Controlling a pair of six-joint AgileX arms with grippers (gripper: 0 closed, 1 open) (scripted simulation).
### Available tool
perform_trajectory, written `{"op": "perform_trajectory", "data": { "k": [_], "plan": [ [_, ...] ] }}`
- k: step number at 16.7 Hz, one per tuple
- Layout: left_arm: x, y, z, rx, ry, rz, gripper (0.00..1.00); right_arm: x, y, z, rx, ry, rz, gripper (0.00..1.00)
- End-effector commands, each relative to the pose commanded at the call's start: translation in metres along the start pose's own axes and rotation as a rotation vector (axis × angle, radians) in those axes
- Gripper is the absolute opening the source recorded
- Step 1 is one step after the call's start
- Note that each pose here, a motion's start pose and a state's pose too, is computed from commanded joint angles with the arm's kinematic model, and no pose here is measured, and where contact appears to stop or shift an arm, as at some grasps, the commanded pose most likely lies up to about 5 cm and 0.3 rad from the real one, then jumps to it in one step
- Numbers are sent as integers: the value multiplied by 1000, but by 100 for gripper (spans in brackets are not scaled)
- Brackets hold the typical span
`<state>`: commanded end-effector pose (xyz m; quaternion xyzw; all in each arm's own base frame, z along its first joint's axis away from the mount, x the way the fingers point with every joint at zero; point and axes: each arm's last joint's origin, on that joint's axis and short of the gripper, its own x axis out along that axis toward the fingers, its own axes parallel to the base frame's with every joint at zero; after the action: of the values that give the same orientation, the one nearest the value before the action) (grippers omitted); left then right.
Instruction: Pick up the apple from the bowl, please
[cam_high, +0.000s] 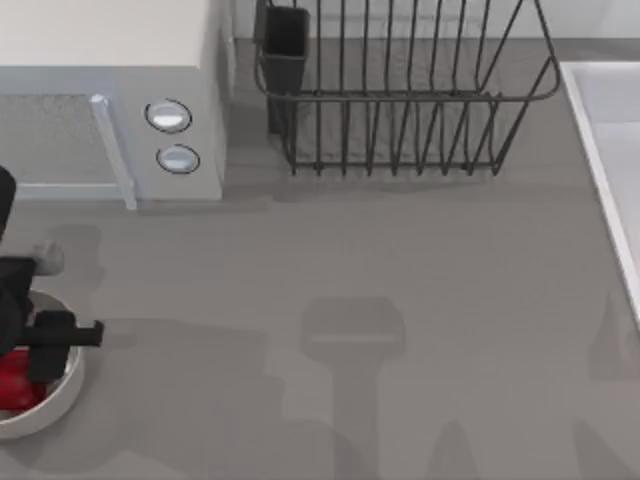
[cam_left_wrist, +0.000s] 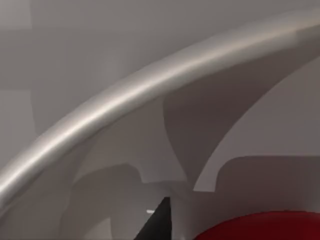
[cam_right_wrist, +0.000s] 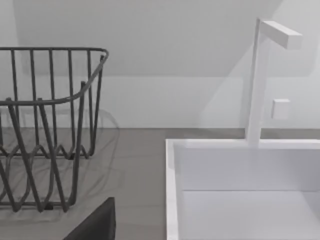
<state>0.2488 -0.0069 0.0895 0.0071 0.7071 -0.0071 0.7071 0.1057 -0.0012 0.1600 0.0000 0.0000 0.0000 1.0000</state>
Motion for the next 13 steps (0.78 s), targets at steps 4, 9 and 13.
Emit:
{"op": "perform_trajectory", "data": {
  "k": [4, 9, 13],
  "plan": [
    [-34, 1, 5, 9, -68, 9, 0, 0, 0, 0, 0, 0, 0, 100],
    [-80, 1, 30, 10, -56, 9, 0, 0, 0, 0, 0, 0, 0, 100],
    [-158, 0, 42, 10, -32, 9, 0, 0, 0, 0, 0, 0, 0, 100]
  ]
}}
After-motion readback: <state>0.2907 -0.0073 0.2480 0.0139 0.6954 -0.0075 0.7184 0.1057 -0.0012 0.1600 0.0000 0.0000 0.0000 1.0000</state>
